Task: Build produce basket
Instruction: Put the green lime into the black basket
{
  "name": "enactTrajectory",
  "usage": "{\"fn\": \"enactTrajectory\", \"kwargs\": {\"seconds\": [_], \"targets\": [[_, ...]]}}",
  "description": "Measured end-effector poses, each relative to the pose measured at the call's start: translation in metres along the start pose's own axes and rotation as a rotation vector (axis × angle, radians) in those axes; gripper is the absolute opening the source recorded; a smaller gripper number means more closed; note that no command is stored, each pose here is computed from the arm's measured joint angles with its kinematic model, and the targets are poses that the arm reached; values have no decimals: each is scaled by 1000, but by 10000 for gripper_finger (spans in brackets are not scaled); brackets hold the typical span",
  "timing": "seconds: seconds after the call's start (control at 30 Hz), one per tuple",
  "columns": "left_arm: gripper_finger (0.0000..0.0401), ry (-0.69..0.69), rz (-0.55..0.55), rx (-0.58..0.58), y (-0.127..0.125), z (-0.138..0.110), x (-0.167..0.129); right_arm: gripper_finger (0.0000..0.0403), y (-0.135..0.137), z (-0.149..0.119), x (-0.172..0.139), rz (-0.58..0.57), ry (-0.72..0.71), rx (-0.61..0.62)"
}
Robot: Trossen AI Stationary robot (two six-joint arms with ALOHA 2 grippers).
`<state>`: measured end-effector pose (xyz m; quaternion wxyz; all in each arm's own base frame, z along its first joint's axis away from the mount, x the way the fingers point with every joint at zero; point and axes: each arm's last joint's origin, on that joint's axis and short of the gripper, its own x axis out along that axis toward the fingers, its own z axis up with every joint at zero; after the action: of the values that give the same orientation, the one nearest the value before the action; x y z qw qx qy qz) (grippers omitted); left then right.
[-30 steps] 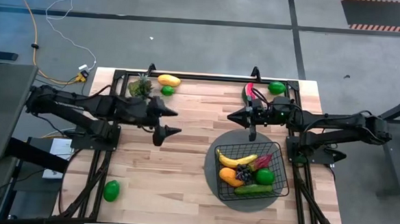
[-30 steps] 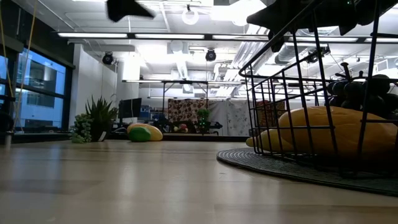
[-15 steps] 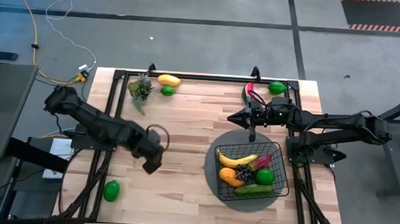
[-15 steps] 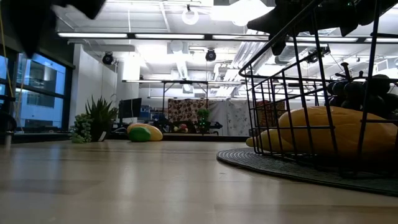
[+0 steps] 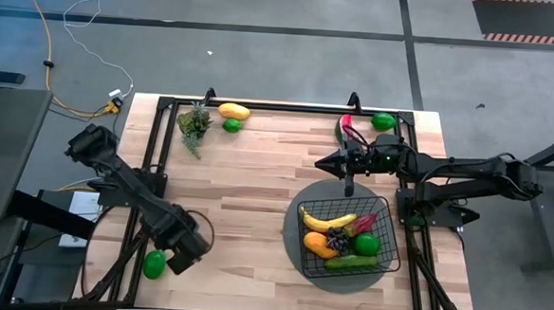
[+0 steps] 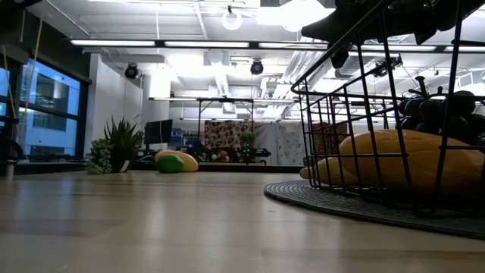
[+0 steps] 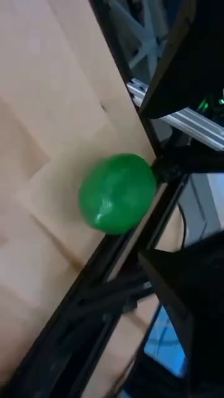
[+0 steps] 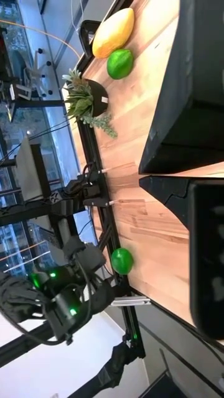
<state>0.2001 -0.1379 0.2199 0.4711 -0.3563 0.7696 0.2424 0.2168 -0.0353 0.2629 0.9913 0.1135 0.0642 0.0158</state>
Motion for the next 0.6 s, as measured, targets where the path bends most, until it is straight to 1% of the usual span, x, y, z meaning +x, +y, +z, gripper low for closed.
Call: {"fn": "enactTrajectory", "kwargs": {"seconds": [0.23, 0.33, 0.47, 0.6], "targets": [[351, 43, -36, -8, -3, -10, 30, 0, 0, 0, 0, 2, 2, 0], [351, 43, -10, -45, 1, -13, 40, 0, 0, 0, 0, 2, 4, 1], [351, 39, 24, -68, 5, -15, 48, 0, 0, 0, 0, 2, 4, 1], [351, 27, 23, -67, 5, -16, 49, 0, 0, 0, 0, 2, 4, 1]]}}
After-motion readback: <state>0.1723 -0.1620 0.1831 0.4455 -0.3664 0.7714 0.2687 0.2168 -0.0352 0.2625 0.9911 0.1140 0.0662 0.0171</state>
